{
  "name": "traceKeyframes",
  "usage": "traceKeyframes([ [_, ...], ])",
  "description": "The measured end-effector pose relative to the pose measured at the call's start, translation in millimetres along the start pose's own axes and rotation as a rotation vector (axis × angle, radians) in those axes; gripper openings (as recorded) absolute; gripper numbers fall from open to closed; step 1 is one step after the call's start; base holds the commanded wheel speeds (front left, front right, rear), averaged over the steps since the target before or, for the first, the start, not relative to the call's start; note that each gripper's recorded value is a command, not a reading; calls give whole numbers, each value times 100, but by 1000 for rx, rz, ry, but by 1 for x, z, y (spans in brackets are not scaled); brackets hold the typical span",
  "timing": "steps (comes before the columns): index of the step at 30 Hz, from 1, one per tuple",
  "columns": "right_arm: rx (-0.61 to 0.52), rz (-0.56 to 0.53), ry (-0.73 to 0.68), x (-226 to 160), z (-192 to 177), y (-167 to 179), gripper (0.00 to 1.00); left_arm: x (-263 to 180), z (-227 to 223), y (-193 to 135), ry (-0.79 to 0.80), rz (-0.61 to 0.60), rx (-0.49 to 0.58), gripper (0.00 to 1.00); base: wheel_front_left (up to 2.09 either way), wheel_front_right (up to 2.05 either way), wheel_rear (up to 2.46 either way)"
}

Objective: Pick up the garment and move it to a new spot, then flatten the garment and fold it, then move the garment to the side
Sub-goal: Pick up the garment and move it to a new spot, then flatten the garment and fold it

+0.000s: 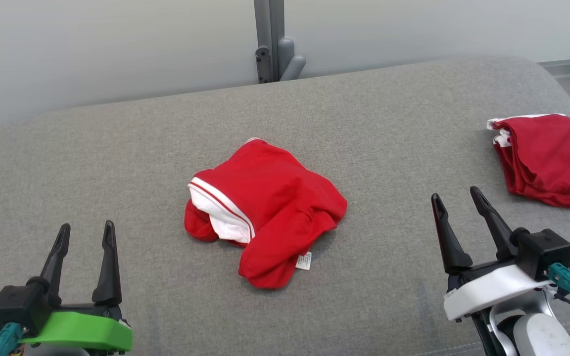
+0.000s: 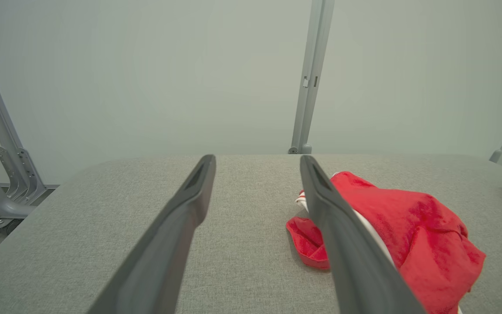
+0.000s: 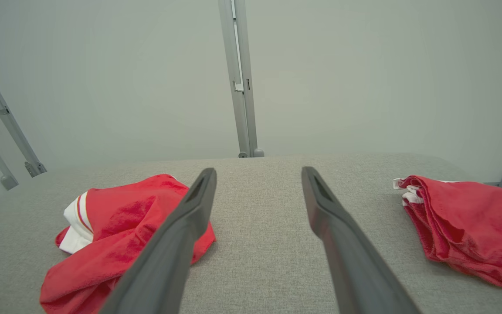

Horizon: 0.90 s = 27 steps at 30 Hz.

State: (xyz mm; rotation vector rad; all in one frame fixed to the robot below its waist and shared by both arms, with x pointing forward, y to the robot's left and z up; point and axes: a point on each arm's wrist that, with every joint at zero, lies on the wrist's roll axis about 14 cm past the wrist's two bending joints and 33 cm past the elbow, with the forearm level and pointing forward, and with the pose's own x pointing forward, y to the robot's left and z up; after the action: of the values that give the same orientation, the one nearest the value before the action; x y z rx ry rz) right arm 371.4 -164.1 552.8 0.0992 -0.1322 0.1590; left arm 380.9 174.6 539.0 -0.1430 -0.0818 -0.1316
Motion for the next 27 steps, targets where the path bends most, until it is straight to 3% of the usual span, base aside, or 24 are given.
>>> traceKeyframes([
  [27, 5, -26, 7, -6, 0, -6, 100, -10, 1, -1, 16, 14, 11, 100, 0, 0, 0],
])
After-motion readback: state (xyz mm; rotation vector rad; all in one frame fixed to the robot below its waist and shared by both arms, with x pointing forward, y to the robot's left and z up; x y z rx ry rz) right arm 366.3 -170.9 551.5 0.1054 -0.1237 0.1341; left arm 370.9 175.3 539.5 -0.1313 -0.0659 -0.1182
